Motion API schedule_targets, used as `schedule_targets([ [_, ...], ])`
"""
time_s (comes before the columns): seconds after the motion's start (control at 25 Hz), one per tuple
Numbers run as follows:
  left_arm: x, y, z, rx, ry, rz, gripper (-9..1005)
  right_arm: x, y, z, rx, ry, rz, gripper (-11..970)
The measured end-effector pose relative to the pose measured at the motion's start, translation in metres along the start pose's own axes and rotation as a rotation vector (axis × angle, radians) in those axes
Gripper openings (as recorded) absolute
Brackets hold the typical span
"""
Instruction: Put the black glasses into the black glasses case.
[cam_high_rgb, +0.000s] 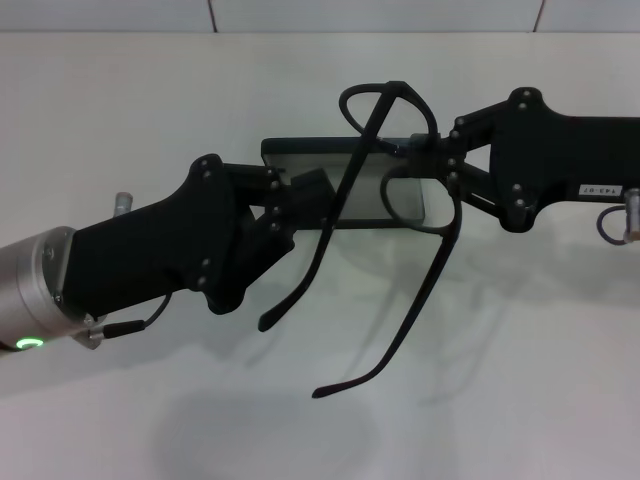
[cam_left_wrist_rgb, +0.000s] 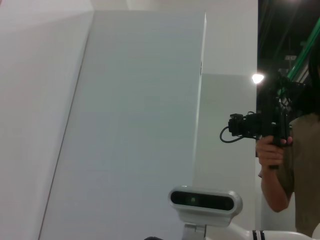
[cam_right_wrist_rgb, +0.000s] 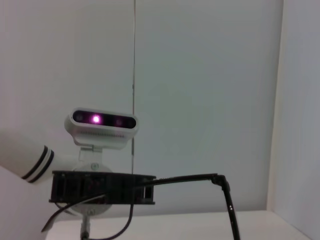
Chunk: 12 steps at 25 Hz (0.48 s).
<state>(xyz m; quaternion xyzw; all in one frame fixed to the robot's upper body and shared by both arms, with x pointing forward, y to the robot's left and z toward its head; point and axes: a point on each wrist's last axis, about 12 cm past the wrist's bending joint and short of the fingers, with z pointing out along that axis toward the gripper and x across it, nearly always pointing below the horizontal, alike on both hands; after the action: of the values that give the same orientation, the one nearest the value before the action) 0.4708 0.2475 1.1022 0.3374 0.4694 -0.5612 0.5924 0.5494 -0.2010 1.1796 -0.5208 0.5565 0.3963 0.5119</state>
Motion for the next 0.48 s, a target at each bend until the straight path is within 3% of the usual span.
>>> schedule_targets([
  [0.48,-0.011,-0.002,-0.005,-0.005,-0.100,0.025,37,0.013,0.000,0.007,-0.036,-0.025,0.037,65],
])
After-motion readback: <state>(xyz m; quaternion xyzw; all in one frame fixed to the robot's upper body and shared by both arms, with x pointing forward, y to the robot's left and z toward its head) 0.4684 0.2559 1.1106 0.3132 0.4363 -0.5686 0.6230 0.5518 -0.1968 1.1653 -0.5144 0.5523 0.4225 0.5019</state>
